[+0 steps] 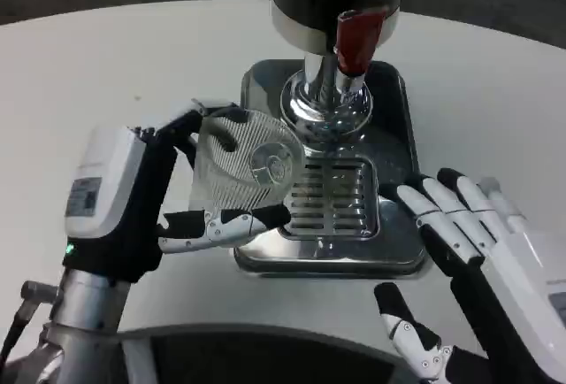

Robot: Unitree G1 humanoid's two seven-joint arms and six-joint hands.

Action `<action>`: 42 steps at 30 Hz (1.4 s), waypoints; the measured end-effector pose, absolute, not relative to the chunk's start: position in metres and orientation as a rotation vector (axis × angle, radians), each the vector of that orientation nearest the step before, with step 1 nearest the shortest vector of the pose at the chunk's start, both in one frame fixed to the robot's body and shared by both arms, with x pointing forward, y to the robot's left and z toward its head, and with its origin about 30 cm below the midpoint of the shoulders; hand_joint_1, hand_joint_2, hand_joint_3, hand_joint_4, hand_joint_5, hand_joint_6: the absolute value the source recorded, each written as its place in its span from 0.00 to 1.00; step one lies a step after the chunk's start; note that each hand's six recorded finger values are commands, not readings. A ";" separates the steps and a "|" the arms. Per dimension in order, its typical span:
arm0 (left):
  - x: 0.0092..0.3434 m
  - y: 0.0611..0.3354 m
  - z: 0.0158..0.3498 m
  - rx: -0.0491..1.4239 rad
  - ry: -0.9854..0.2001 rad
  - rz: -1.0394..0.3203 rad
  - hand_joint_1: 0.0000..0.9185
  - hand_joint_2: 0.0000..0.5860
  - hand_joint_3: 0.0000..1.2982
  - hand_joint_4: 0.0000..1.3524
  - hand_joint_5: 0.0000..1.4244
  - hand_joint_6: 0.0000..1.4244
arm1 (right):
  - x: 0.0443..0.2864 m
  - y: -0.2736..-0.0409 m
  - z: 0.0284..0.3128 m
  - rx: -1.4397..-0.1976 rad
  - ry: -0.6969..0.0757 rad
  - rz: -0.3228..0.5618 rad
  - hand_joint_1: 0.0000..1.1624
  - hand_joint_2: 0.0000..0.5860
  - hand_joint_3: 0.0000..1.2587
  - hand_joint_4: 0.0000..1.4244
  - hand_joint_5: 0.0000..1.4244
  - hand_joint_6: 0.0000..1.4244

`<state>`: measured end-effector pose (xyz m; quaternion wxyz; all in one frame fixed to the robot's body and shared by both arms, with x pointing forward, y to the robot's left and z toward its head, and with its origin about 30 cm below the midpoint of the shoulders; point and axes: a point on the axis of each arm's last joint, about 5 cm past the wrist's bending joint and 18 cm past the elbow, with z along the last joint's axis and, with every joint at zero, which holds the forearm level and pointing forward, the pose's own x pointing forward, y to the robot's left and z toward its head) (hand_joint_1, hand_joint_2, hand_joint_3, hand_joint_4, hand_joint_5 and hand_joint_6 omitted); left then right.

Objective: Grasp the cup under the faucet to collect the drink, then remove the cup.

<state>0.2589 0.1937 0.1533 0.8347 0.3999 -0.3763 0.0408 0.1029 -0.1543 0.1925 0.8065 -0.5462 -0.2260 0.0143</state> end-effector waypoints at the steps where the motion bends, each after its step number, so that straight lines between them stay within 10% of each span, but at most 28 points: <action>1: 0.263 0.192 0.153 0.852 -0.792 0.088 0.71 0.22 0.68 0.74 0.86 1.00 | 0.102 -0.155 0.192 -1.169 -0.480 0.030 0.32 0.83 0.11 0.05 0.02 0.01; 42: 0.334 0.127 0.155 0.956 -0.797 0.036 0.72 0.21 0.69 0.74 0.87 1.00 | 0.077 -0.162 0.199 -1.161 -0.414 -0.051 0.34 0.85 0.11 0.06 0.04 0.02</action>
